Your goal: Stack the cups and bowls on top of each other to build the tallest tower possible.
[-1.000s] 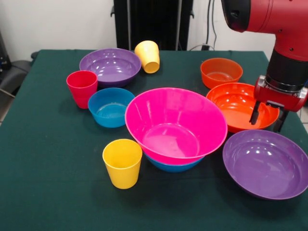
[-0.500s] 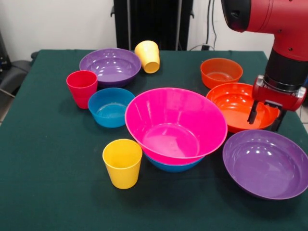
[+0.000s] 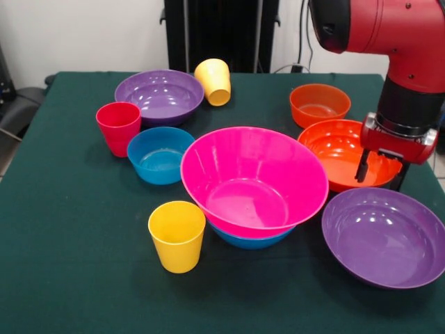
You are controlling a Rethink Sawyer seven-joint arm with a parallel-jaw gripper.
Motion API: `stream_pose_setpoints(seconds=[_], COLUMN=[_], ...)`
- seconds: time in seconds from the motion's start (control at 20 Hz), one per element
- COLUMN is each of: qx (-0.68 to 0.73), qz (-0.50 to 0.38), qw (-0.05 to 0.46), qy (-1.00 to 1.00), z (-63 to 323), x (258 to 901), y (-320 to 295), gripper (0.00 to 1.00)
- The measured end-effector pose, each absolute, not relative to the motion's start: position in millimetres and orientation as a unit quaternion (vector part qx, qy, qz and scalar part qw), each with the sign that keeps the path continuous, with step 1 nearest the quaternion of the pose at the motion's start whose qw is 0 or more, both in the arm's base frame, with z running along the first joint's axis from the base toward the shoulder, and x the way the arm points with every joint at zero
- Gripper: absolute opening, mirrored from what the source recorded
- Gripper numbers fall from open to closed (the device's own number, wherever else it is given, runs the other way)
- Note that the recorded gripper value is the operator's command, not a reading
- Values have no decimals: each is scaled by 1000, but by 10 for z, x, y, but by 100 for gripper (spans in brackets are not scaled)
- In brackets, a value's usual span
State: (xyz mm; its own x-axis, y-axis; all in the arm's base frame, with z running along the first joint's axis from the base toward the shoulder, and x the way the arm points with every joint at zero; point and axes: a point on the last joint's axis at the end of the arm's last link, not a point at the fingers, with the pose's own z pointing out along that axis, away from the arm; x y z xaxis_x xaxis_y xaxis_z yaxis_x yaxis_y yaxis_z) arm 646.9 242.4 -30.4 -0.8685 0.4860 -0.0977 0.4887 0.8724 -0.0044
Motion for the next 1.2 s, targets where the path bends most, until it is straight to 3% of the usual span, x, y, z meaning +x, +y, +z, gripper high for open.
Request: stream_pose_setpoints(seconds=[0.95, 1.0, 1.2], qx=[224, 220, 217], qz=[-29, -29, -29], qw=[31, 36, 42], qy=[974, 974, 975], z=[96, 84, 76], x=[5905, 5897, 5905], y=[2560, 2553, 2551], gripper=[100, 0, 0])
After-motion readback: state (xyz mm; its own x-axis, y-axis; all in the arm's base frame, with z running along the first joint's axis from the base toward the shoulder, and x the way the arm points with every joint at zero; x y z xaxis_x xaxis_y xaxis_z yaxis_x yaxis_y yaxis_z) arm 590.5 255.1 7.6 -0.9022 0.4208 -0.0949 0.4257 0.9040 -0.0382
